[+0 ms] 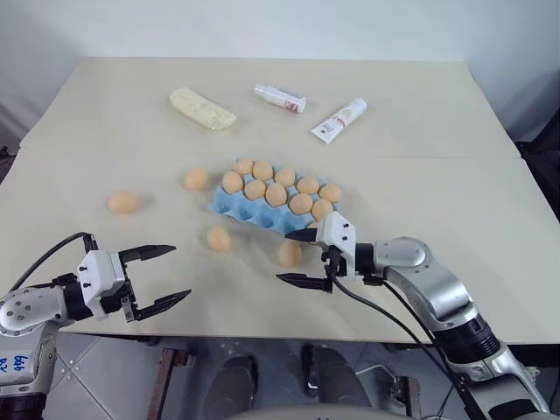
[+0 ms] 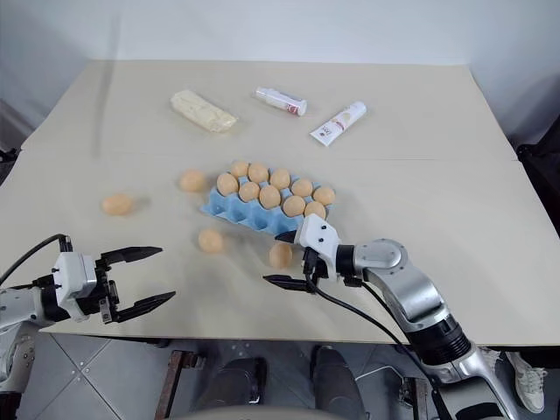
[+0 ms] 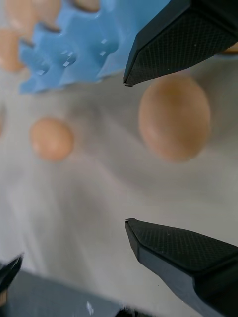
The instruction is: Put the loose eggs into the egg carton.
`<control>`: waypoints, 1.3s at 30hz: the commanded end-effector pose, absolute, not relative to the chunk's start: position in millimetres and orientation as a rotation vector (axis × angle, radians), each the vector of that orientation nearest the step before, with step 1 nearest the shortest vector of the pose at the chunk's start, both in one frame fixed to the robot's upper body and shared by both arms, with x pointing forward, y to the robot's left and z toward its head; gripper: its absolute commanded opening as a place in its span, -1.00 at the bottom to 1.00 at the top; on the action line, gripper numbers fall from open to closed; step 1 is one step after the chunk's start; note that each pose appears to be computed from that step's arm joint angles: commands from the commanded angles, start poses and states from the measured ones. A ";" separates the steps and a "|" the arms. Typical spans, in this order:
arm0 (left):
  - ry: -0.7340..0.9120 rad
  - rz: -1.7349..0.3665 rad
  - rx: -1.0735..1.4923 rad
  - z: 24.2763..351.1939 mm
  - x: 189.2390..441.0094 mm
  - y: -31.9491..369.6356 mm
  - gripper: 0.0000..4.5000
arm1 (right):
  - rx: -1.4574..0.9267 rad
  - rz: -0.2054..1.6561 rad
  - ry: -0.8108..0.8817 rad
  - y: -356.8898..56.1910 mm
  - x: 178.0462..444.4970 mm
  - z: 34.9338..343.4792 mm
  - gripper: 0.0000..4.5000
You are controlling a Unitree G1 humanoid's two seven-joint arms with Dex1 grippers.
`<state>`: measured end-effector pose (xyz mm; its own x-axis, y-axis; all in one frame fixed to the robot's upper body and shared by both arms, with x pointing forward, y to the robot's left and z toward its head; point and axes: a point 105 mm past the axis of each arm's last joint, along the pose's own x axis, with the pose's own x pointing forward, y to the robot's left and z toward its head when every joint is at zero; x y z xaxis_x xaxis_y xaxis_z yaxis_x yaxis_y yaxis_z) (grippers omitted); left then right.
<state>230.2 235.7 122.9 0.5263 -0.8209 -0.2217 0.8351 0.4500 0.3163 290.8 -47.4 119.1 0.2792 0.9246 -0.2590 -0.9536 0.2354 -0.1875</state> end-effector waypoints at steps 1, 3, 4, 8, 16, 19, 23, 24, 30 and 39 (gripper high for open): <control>0.032 -1.012 0.438 126.0 228.4 238.3 1.00 | -0.364 1.315 0.083 -37.6 290.7 117.7 0.99; 0.031 -1.009 0.438 126.0 228.7 238.1 1.00 | -0.375 1.331 0.084 -33.7 290.3 114.4 0.99; 0.030 -1.008 0.437 126.0 229.1 237.9 1.00 | -0.387 1.343 0.084 -31.9 289.7 112.4 0.99; 0.021 -1.001 0.436 127.8 231.0 237.5 1.00 | -0.397 1.378 0.080 -28.5 286.5 111.1 0.99; 0.013 -0.979 0.435 128.0 234.7 239.6 1.00 | -0.465 1.435 0.073 -25.3 278.7 114.8 0.99; 0.009 -0.974 0.434 127.5 235.9 239.1 1.00 | -0.478 1.433 0.074 -25.9 280.2 111.7 0.99; 0.006 -0.968 0.433 127.9 237.3 240.3 1.00 | -0.490 1.433 0.079 -29.6 280.8 106.8 0.92; 0.005 -0.966 0.433 128.0 237.5 240.6 1.00 | -0.485 1.441 0.070 -29.4 279.9 107.8 0.83; -0.001 -0.951 0.425 127.6 239.2 240.8 1.00 | -0.363 1.483 -0.018 -23.8 274.4 133.8 0.15; -0.011 -0.922 0.405 122.8 242.2 238.3 1.00 | -0.256 1.381 -0.155 -31.6 294.0 183.7 0.15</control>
